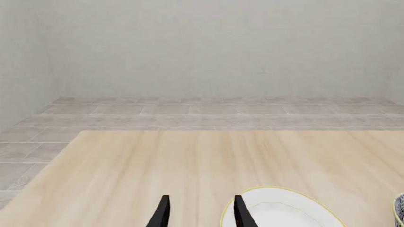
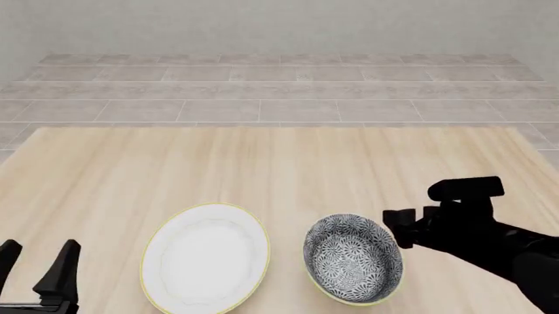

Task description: Put the bowl on the plate.

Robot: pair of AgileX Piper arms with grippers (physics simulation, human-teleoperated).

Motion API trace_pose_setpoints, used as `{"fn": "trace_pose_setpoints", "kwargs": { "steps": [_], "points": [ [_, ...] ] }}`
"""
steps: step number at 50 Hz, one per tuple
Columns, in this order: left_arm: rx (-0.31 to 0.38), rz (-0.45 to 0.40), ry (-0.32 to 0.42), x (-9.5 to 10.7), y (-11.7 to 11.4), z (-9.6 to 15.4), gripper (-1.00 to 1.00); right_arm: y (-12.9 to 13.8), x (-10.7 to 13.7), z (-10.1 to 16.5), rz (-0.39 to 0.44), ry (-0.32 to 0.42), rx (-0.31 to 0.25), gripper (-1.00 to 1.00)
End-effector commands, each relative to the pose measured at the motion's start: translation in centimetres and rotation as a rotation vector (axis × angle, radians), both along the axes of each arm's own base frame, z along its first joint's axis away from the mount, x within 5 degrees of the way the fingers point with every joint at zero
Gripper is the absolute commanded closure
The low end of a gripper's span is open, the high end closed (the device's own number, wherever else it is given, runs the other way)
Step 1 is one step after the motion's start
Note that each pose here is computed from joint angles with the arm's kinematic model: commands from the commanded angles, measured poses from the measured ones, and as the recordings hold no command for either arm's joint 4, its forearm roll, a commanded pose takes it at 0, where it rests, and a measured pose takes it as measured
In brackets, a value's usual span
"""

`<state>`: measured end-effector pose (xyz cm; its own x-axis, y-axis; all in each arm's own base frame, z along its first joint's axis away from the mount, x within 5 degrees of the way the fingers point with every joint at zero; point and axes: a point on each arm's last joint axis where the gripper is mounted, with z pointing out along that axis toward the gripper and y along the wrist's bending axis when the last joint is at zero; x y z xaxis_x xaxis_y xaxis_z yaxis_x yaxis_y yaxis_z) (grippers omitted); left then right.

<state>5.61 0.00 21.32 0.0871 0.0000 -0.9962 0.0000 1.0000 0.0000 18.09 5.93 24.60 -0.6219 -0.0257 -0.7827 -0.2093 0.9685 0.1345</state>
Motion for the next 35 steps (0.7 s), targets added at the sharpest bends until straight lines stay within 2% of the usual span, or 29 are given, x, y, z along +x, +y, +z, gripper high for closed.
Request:
{"fn": "trace_pose_setpoints", "kwargs": {
  "steps": [1,35],
  "points": [
    [0.000,0.000,0.000,0.0,0.0,0.0,-1.00,-0.3,-0.6,-1.0,-0.014,0.021,0.003,-1.00],
    [0.000,0.000,0.000,0.0,0.0,0.0,-1.00,-0.1,-1.1,-3.2,-0.030,0.061,0.035,-1.00]
  ]
}}
